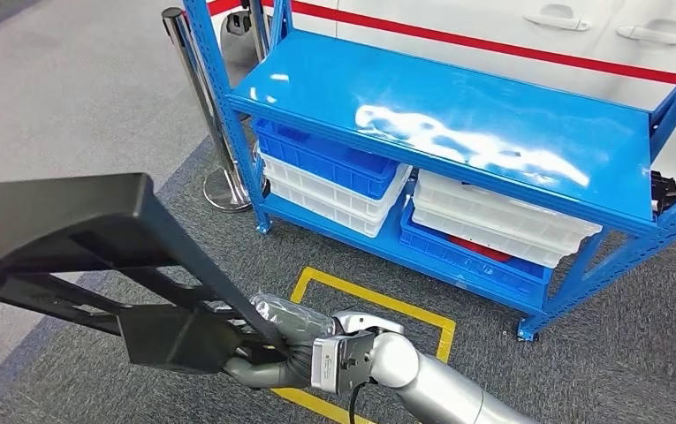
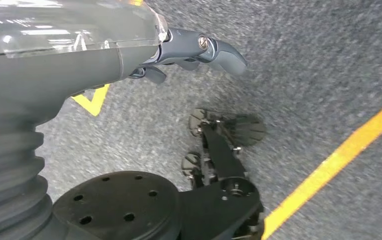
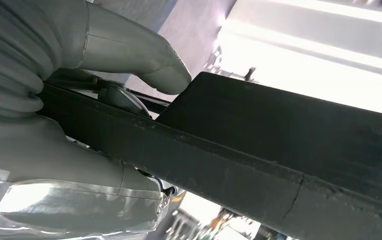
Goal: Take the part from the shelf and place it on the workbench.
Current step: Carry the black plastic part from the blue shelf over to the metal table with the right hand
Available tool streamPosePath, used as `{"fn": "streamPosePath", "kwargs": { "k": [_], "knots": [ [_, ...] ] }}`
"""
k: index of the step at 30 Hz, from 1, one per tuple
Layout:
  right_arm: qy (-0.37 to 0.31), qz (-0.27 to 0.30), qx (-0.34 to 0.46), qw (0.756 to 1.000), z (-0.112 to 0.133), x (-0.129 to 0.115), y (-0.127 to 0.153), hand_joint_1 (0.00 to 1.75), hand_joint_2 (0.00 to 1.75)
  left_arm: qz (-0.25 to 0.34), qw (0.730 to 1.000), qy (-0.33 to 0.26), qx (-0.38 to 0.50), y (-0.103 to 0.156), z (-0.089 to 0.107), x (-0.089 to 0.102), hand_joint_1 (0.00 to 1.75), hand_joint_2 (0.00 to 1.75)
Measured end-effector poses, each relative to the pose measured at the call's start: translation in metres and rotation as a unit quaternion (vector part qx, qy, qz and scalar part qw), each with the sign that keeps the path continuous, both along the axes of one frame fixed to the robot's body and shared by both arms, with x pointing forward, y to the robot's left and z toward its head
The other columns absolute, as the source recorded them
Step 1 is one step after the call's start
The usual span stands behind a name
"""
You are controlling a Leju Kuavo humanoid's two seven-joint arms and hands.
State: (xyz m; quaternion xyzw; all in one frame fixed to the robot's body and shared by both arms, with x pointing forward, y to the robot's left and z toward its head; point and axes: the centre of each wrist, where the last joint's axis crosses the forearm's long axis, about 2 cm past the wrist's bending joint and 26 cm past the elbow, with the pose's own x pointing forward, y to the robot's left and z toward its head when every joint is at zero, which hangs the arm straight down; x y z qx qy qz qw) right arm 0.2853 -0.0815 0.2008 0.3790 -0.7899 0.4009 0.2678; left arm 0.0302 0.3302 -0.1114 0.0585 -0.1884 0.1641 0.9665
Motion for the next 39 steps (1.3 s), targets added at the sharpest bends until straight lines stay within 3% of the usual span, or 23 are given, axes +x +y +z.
{"fn": "streamPosePath", "kwargs": {
  "k": [20, 39],
  "knots": [
    [0.009, 0.011, 0.07, 0.997, 0.005, -0.005, -0.007, 1.75, 1.75, 0.015, 1.0, 0.001, -0.002, 0.008, 0.0, -0.013, 0.0, 1.75],
    [0.014, -0.079, 0.085, 0.993, -0.015, -0.015, -0.042, 1.75, 1.75, 0.004, 0.999, 0.044, 0.002, 0.027, 0.001, -0.021, 0.0, 1.75]
  ]
}}
